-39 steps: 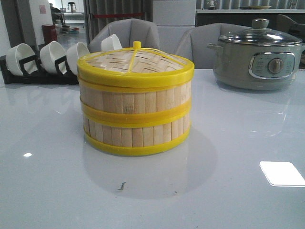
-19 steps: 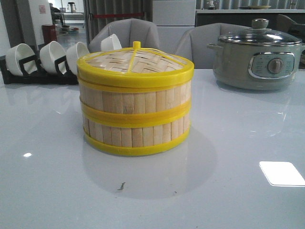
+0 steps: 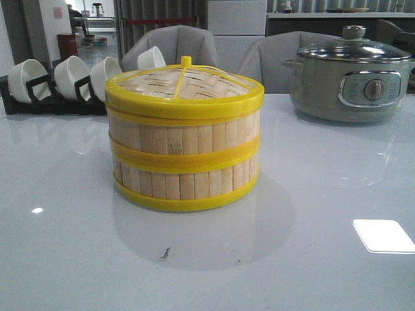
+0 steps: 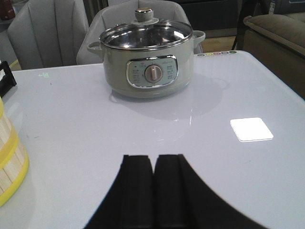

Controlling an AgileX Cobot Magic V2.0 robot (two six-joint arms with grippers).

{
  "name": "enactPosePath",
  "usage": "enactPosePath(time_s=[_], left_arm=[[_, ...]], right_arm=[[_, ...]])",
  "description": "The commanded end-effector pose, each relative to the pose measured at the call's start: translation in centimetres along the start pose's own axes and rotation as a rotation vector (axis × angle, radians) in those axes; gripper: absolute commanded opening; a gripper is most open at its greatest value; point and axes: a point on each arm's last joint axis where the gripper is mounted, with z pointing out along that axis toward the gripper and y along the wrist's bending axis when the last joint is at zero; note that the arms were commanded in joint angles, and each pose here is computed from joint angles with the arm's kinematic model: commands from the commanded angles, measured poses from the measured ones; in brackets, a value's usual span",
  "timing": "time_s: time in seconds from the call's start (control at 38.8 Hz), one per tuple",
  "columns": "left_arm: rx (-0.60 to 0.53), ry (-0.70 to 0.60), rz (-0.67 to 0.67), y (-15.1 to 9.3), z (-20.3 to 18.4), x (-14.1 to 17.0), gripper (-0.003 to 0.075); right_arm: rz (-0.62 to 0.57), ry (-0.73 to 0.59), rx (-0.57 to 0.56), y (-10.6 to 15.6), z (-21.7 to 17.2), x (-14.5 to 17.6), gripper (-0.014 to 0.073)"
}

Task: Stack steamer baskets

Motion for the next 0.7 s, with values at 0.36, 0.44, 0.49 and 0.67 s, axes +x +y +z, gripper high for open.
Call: enactPosePath(time_s=[0.36,0.44,0.49,0.67], left_arm=[[0.013,-0.091,-0.004,-0.12,-0.14,-0.80,0.0087],[0.013,-0.091,-0.004,-0.12,-0.14,-0.80,0.0087],[0.014,-0.095,-0.004,-0.13,-0.15,-0.84,0.0087],[0.017,-0.103,-0.029,-0.14,-0.15,-0.91,0.0087]], right_arm=[[-0.025,-0.108,-0.001,0.12,-0.09,-1.72,0.0052],[-0.025,-0.108,-0.001,0.12,-0.09,-1.72,0.0052],[-0.025,-0.108,-0.001,0.12,-0.09,-1.72,0.0052],[-0.025,-0.108,-0.001,0.12,-0.09,-1.72,0.0052]])
